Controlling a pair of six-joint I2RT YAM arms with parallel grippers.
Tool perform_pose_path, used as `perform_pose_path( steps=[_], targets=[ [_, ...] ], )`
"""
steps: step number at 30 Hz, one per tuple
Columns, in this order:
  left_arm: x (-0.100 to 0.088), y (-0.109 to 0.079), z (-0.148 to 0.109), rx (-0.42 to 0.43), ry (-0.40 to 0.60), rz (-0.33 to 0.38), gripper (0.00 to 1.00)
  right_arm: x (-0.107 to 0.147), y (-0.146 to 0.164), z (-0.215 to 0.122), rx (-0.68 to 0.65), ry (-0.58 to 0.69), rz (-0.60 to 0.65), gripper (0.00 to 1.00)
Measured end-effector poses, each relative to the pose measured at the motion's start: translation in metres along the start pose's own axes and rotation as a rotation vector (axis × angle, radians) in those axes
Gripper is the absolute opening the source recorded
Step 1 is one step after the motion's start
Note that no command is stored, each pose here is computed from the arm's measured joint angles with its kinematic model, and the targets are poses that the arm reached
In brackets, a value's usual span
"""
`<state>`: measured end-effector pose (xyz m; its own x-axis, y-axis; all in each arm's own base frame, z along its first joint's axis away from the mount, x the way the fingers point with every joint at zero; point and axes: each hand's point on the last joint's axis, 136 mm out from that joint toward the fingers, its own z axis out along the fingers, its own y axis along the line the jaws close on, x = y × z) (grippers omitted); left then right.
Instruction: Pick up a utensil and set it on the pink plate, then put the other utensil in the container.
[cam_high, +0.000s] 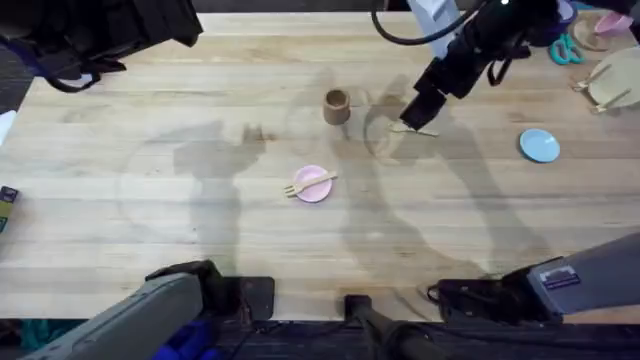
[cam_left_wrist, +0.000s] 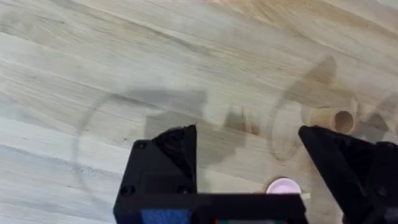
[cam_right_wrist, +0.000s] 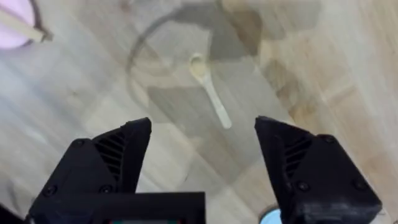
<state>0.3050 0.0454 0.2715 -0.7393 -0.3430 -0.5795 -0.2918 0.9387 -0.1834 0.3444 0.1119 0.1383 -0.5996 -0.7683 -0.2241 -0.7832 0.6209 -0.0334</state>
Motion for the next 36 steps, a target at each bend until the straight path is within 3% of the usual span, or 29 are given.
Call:
perform_pose_path(
  steps=[12,21,26,34,36],
  targets=[
    [0.000,0.000,0.000,0.000,0.000,0.000,0.993,0.012,-0.016,0.066,-0.015,0.150,0.034,0.995],
    [0.000,0.000,0.000,0.000,0.000,0.000,0.993,0.026,-0.017,0.097,-0.039,0.242,0.064,0.996],
    [0.000,0.000,0.000,0.000,0.000,0.000,0.993,0.025,-0.017,0.097,-0.035,0.244,0.072,0.977],
    [0.000,0.000,0.000,0.000,0.000,0.000,0.993,0.024,-0.017,0.098,-0.029,0.246,0.072,0.742],
    [0.000,0.000,0.000,0.000,0.000,0.000,0.993,0.023,-0.016,0.098,-0.029,0.245,0.066,0.619]
  ],
)
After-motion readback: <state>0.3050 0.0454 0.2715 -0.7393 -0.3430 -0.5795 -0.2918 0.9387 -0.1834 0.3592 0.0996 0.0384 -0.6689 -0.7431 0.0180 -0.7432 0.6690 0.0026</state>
